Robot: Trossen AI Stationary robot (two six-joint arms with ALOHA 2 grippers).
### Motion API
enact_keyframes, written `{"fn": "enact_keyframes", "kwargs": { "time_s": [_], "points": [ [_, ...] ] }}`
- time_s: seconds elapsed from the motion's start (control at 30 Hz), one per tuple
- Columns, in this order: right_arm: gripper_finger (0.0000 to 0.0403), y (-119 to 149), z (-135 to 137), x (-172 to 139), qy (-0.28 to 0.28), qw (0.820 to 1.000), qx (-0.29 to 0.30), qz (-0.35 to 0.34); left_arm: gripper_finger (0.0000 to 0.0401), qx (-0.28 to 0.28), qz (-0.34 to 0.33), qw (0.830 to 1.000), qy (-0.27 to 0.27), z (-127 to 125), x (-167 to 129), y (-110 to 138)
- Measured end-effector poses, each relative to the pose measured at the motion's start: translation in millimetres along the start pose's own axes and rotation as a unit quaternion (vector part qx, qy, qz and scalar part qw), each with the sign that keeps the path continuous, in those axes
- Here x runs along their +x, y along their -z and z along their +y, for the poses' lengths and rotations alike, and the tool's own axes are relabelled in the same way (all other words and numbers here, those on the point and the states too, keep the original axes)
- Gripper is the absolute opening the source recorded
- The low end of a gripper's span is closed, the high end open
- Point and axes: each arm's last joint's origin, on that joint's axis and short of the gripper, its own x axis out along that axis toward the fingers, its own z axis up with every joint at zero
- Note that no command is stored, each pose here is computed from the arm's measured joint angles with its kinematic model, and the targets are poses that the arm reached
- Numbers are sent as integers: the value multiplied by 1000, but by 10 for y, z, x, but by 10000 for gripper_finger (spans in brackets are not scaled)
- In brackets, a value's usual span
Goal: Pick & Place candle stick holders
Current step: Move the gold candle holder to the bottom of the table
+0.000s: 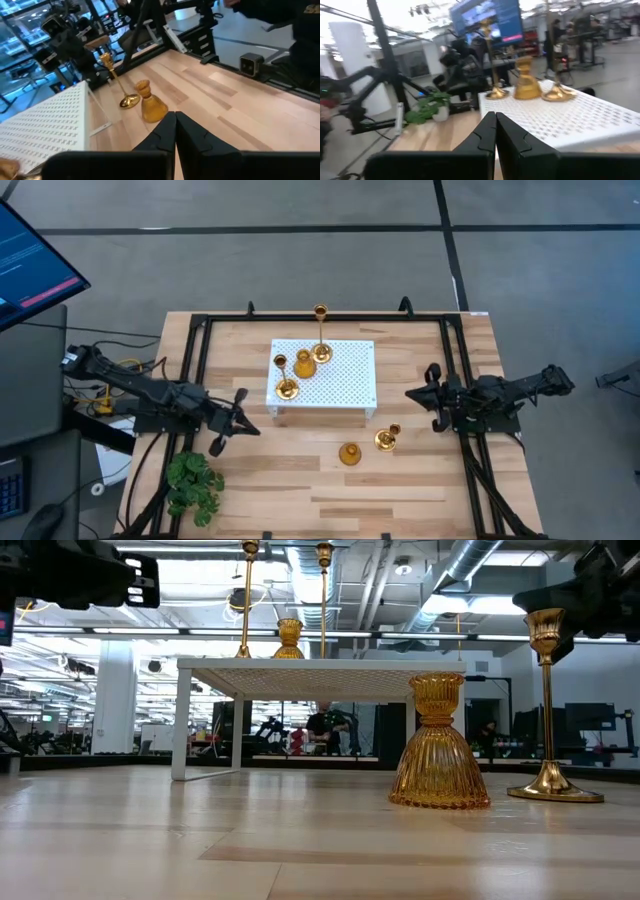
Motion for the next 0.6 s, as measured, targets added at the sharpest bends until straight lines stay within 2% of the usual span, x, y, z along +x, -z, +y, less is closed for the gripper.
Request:
{"fn": "enact_keyframes", "kwargs": {
  "time_s": [0.23, 0.4, 0.6],
  "points": [
    [0, -19, -1, 4, 10, 1000, -5, 5, 9, -4, 30, 998, -48, 16, 11, 45],
    [0, 59, -21, 0, 25, 997, -64, 46, 9, 1, 37, 998, -46, 10, 33, 60],
    [0, 105, -27, 27, 45, 996, -20, 72, 5, 2, 9, 998, -59, 34, 41, 7]
  ]
}}
